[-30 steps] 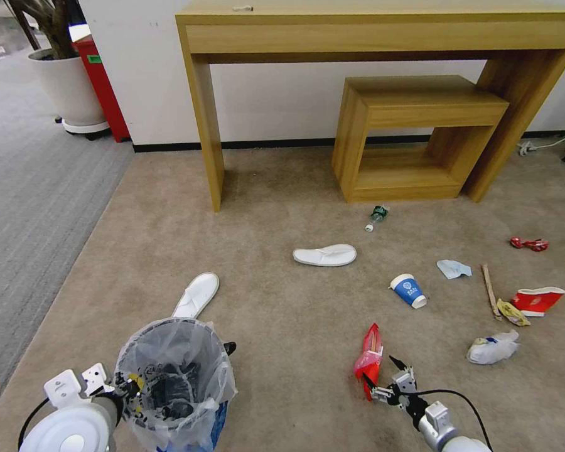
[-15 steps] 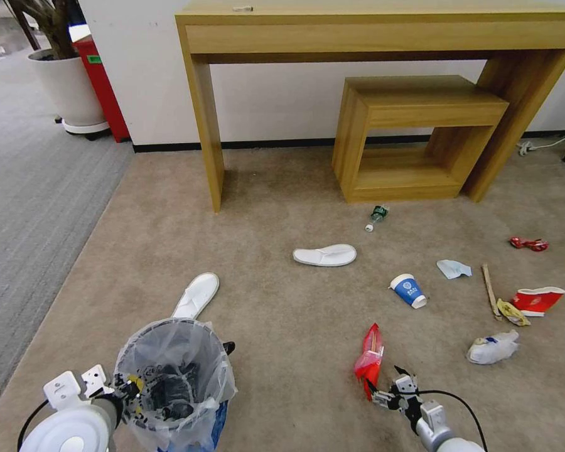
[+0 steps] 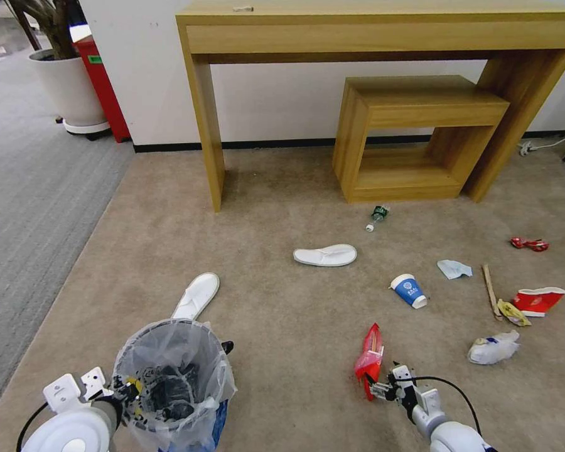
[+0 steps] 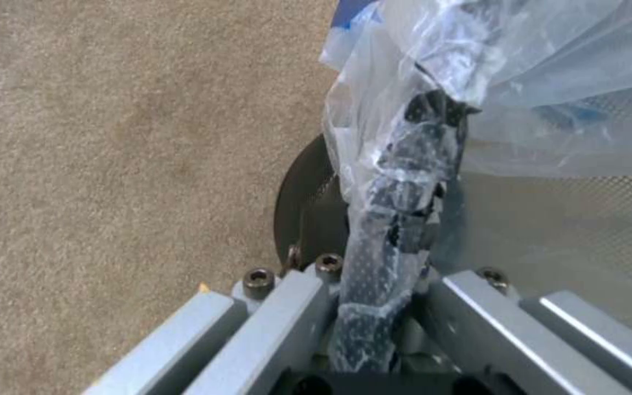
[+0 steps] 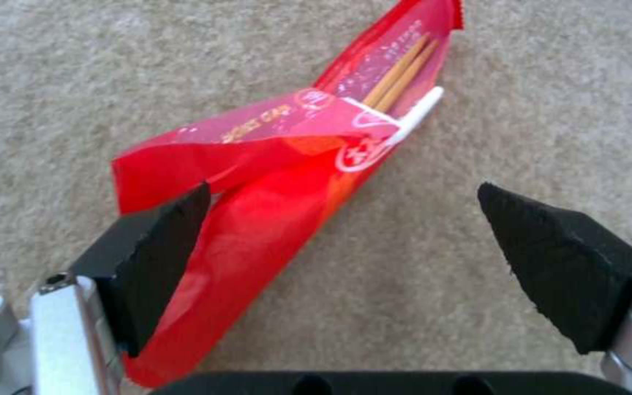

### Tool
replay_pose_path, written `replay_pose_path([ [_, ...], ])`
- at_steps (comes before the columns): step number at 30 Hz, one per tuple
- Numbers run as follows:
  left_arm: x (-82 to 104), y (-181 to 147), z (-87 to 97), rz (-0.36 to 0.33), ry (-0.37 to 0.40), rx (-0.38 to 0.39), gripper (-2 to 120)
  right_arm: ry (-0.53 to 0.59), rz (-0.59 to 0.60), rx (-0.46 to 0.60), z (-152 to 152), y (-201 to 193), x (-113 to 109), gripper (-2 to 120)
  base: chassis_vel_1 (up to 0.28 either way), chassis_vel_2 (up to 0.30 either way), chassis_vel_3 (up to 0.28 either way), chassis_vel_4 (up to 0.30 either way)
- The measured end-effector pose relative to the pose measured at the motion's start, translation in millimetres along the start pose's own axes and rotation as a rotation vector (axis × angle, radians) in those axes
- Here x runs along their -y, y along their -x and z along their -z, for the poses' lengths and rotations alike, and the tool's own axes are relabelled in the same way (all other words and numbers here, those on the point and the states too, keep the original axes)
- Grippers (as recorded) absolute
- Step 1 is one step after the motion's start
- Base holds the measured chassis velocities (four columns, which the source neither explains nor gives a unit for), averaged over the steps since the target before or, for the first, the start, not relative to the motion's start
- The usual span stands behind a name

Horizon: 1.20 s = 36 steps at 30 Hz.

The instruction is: Pick up the trash bin and place the garbage on the floor into it.

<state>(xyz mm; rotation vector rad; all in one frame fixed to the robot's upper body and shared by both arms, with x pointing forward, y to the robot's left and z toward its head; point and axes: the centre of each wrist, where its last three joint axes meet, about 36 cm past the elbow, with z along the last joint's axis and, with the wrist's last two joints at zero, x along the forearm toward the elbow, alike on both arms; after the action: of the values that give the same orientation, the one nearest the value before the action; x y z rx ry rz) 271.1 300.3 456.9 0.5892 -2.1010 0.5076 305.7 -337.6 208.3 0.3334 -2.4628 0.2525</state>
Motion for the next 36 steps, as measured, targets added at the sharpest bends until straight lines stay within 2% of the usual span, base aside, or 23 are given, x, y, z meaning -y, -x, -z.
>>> replay_pose_path([
  [5, 0.1, -1, -0.3, 0.0, -0.001, 0.002, 0, 0.003, -0.008, -0.042, 11, 1, 5, 92, 0.0, 0.0, 0.0, 0.0],
  [8, -0.4, -1, -0.9, 0.001, -0.002, 0.002, 0, 0.005, -0.021, -0.08, 17, 2, 4, 88, 0.0, 0.0, 0.0, 0.0],
  [15, -0.6, -1, -1.2, 0.003, -0.002, 0.003, 0, 0.01, -0.013, -0.084, 20, 5, -1, 84, 0.0, 0.0, 0.0, 0.0],
  [36, -0.1, -2, -4.3, 0.008, -0.001, 0.004, 0, 0.023, 0.009, -0.108, 32, 5, -8, 82, 0.0, 0.0, 0.0, 0.0],
])
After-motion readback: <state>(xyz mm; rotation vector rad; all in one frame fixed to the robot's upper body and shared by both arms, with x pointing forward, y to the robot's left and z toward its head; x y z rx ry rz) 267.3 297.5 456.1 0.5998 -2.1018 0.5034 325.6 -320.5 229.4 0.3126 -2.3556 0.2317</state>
